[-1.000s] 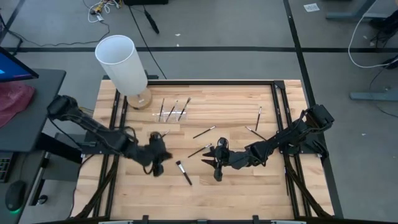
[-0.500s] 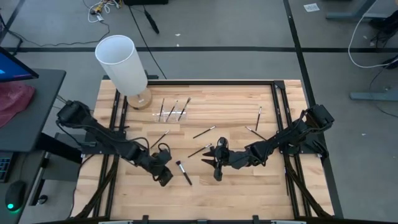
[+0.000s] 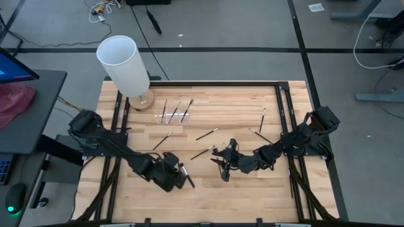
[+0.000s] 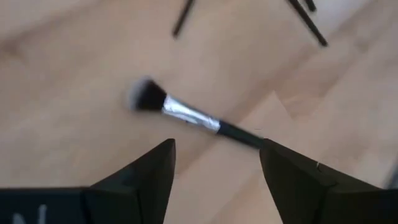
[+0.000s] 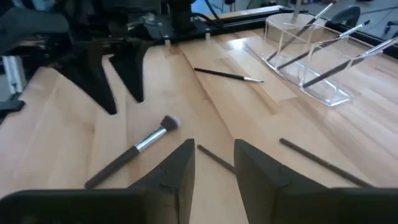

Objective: Put items in baskets/containers
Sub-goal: Put the powder brush into the transparent organizer

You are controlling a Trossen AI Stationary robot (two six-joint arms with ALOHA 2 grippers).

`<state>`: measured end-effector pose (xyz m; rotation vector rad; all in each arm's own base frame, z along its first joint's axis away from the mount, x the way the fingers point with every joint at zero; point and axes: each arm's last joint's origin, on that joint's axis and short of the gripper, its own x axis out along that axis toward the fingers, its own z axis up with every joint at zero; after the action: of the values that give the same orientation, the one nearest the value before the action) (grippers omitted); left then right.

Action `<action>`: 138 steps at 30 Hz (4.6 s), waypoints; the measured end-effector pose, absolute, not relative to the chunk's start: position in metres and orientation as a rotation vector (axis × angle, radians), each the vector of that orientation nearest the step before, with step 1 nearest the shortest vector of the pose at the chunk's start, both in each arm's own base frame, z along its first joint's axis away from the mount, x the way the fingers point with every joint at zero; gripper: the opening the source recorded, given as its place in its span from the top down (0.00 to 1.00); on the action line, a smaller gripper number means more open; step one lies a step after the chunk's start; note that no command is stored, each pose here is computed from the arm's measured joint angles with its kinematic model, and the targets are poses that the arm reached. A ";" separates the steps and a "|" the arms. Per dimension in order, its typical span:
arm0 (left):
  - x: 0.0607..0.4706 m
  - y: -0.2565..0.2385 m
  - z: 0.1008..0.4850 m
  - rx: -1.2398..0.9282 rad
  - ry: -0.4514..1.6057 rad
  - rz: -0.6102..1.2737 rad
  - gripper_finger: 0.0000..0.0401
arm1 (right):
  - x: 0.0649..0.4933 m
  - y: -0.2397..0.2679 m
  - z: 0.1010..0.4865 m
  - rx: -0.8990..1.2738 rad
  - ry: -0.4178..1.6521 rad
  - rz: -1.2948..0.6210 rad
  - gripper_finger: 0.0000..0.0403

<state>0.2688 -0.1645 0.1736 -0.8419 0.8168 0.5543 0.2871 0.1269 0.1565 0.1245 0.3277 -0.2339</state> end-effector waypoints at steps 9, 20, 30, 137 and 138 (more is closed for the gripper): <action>0.307 -0.184 0.162 -0.669 0.904 0.726 0.45 | 0.265 0.123 0.145 0.185 0.206 -0.188 0.72; 0.315 -0.181 0.152 -0.652 0.841 0.871 0.45 | 0.263 0.123 0.145 0.169 0.184 -0.180 0.72; 0.311 -0.186 0.139 -0.705 0.842 0.944 0.45 | 0.263 0.123 0.145 0.169 0.184 -0.178 0.72; 0.290 -0.177 0.223 0.036 -0.103 0.099 0.80 | 0.347 0.192 0.185 -0.051 0.108 -0.081 0.92; 0.290 -0.177 0.222 0.046 -0.091 0.098 0.78 | 0.346 0.191 0.185 -0.052 0.130 -0.088 0.92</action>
<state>0.2898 -0.1774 0.2217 0.0463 -0.0911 0.0975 0.3459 0.1915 0.1848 -0.0519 0.1302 -0.0877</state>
